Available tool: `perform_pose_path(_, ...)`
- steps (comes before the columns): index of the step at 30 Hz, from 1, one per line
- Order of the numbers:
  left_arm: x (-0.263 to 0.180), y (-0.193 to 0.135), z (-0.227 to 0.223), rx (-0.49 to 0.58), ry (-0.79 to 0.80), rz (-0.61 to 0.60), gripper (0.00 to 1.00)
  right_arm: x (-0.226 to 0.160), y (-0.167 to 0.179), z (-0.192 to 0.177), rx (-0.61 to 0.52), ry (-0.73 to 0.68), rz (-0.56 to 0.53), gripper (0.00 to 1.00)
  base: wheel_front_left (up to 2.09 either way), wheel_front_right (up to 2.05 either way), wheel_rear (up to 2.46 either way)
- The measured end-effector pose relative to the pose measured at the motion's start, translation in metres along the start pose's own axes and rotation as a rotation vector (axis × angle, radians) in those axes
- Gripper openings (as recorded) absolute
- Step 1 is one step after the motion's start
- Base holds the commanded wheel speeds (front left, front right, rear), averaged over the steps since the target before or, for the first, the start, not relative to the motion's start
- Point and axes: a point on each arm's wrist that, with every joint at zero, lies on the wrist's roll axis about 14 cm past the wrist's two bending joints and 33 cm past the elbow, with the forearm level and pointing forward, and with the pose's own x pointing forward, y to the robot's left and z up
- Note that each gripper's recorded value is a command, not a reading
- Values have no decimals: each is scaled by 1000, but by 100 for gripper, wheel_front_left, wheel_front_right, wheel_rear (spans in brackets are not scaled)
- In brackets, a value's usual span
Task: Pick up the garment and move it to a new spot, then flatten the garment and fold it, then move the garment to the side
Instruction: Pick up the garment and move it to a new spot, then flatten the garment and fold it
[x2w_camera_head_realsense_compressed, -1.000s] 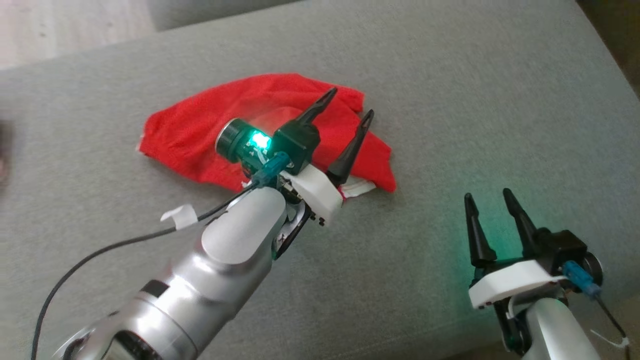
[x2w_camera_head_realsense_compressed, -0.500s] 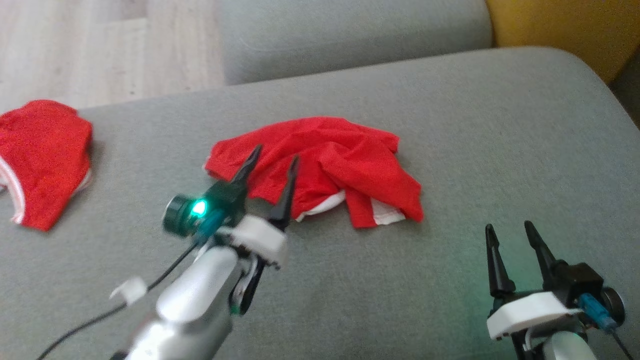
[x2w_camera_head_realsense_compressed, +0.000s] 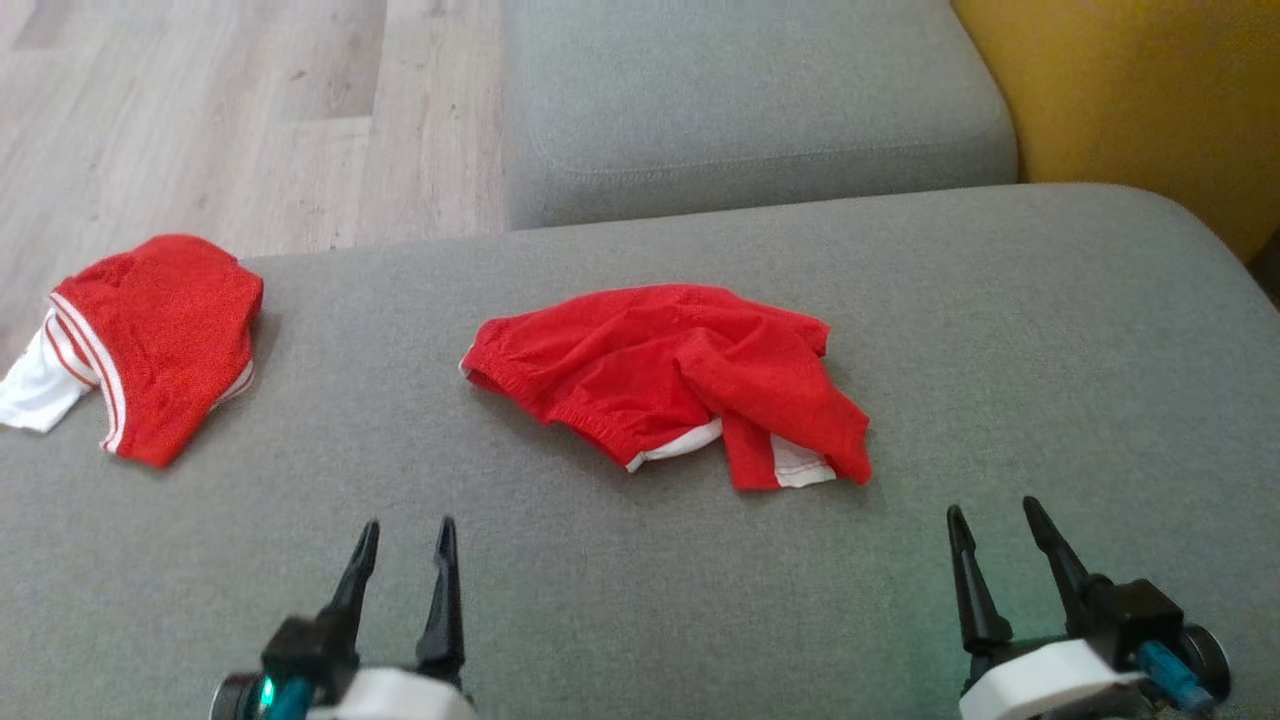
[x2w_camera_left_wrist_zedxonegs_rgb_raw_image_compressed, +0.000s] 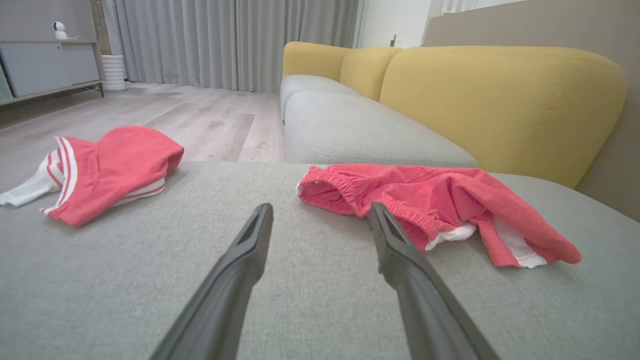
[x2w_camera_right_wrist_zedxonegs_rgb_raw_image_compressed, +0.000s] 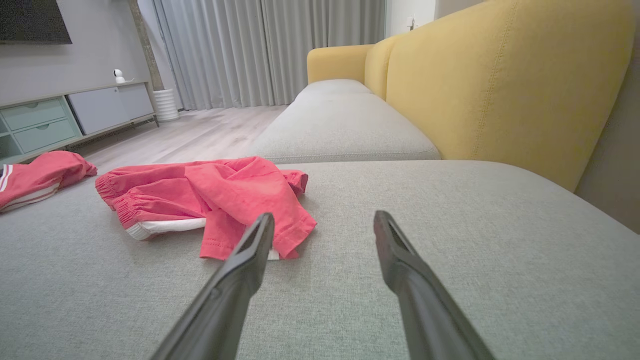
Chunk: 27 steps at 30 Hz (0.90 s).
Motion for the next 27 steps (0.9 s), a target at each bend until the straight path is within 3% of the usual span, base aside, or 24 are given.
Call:
perform_pose_path(8,-31,18,-14,-12,19,71,100,-3,6,-2,16,3,16,100,0,0,0)
perform_pose_path(27,-35,16,-15,-33,9,60,100,-5,13,-9,29,24,34,100,0,0,0)
